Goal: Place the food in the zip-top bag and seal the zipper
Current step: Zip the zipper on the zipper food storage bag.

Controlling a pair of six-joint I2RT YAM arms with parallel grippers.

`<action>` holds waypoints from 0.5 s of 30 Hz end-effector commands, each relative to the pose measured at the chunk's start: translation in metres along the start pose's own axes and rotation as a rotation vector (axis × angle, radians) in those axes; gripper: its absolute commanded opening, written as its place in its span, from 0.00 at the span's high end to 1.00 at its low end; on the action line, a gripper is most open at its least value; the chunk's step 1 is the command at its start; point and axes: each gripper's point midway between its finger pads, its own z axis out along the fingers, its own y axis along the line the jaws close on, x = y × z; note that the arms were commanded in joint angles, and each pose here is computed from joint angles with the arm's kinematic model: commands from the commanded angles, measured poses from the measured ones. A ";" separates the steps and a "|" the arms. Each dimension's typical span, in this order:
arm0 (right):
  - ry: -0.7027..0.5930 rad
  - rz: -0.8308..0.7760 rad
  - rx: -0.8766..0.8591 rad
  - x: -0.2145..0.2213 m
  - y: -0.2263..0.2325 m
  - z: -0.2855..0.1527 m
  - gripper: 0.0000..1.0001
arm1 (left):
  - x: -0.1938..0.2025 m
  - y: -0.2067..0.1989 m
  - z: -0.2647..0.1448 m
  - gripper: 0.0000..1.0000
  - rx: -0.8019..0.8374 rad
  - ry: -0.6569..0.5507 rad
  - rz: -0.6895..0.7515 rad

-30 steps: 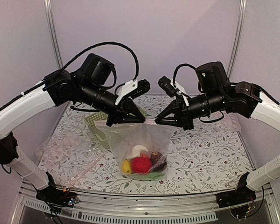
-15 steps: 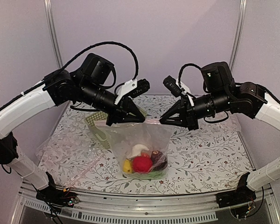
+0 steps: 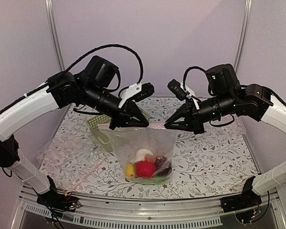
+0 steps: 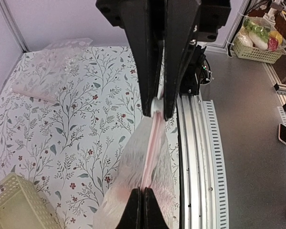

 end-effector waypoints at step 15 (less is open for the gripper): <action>0.016 0.103 0.065 0.029 -0.010 -0.012 0.36 | 0.038 0.017 -0.003 1.00 -0.059 0.152 -0.089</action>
